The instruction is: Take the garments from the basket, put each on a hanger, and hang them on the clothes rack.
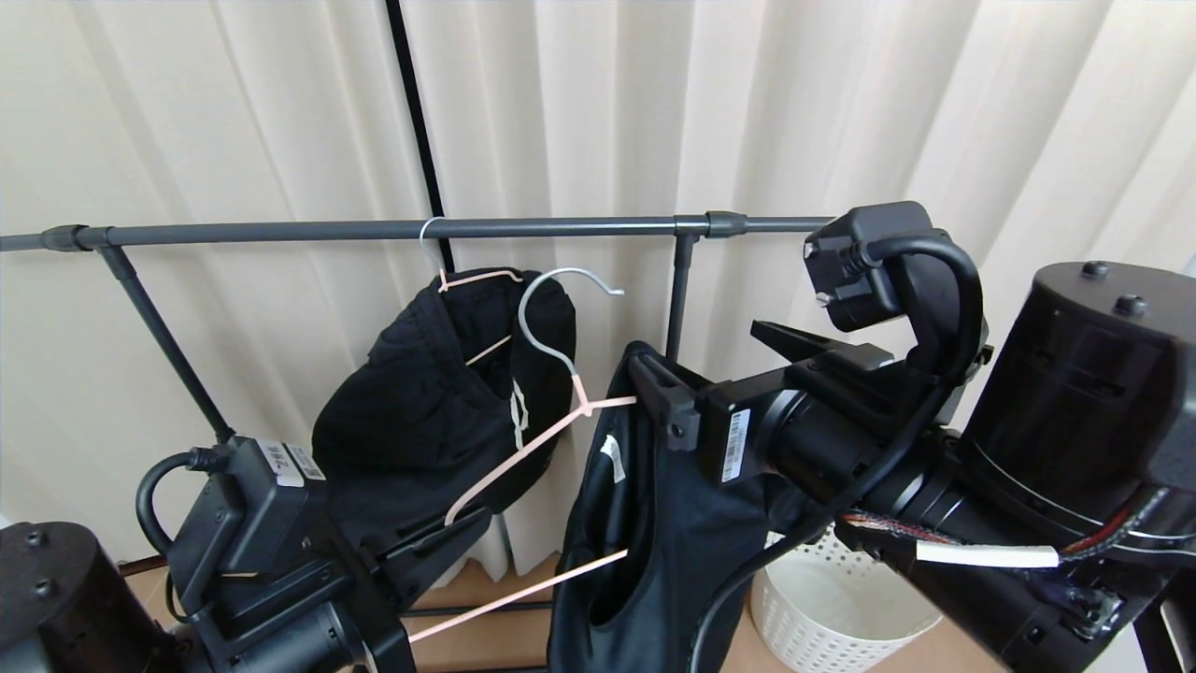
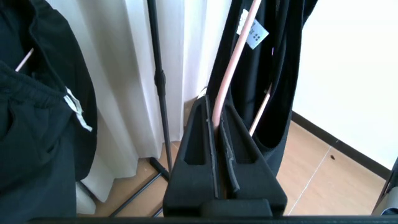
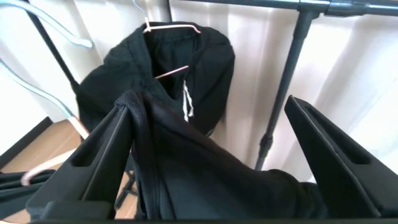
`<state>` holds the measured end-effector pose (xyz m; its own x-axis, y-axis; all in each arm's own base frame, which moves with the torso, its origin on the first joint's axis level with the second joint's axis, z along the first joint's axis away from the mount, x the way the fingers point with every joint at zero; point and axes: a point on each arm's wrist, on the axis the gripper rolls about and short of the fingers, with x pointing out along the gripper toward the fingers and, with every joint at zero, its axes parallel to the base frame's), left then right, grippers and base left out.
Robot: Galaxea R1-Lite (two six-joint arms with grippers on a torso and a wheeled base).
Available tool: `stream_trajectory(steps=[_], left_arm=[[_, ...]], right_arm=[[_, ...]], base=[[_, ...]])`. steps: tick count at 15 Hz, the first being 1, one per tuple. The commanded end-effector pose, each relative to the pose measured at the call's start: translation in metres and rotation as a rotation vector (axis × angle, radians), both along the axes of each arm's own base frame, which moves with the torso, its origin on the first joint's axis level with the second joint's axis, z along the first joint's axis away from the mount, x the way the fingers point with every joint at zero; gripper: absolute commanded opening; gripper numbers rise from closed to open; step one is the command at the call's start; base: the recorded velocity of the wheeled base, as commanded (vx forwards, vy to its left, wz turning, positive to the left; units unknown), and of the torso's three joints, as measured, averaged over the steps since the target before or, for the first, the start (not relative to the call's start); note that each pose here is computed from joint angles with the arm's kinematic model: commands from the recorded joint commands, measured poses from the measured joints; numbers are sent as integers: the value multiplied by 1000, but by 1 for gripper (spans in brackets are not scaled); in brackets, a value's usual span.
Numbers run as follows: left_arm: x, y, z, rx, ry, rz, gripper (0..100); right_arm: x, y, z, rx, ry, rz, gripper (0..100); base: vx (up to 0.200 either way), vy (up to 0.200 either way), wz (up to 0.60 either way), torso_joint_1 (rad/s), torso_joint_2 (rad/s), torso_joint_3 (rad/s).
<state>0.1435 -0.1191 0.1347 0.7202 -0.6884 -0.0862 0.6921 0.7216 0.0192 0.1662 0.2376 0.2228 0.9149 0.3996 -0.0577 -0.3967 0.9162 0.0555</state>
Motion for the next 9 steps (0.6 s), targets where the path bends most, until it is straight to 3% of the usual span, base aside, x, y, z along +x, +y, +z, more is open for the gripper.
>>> stream_trajectory(steps=[1,6,9], left_arm=[[1,0,0,0,1,5,0],[6,4,1,-4,-3,36,0],[6,4,1,-6,-4,34,0]], right_arm=[[-2,-3,2,-3,-6,2,100],[-15,-5,2,-4,-5,82,100],[-21,-13,-6,-76,-12,147,100]], base=[[0,0,0,0,0,0],[0,0,0,0,0,0],[0,0,0,0,0,0]])
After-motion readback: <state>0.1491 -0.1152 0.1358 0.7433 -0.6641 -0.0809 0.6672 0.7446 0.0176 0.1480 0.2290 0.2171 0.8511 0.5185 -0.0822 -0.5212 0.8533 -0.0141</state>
